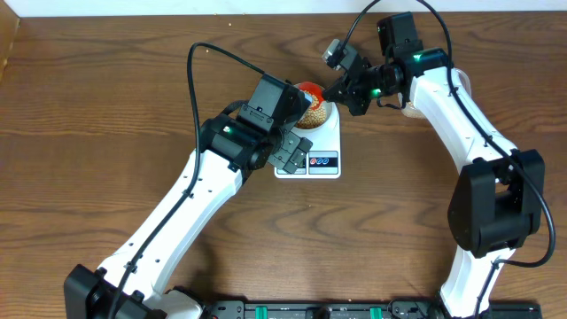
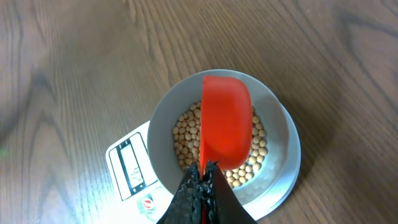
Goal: Scoop item into bowl and weigh 50g on scale
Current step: 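Keep the scoop tilted over the bowl, trickling soybeans in slowly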
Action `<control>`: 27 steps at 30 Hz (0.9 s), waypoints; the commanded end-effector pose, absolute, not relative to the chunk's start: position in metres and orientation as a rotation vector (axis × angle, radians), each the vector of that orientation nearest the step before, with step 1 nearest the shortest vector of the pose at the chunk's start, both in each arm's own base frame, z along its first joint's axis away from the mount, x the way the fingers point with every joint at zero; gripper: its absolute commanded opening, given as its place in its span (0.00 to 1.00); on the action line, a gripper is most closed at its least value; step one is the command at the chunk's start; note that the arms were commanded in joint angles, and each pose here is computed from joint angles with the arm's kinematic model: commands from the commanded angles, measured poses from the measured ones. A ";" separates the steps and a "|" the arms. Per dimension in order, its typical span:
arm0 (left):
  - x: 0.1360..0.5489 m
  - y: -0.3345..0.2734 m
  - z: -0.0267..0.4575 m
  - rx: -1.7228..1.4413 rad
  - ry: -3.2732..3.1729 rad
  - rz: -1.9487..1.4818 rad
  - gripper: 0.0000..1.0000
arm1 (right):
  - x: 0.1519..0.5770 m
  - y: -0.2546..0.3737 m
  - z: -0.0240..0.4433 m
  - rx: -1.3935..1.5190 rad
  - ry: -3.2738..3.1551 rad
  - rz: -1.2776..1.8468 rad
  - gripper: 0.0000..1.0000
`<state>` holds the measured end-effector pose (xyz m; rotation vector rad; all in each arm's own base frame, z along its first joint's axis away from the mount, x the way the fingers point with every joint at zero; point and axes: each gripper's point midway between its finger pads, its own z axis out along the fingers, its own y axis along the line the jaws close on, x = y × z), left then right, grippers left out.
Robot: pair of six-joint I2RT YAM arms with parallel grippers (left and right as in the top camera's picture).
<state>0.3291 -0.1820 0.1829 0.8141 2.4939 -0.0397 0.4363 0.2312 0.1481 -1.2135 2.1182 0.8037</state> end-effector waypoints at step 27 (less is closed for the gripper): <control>0.328 -0.179 0.179 0.800 2.510 -0.031 0.98 | 0.437 0.237 0.163 -1.291 2.004 0.765 0.01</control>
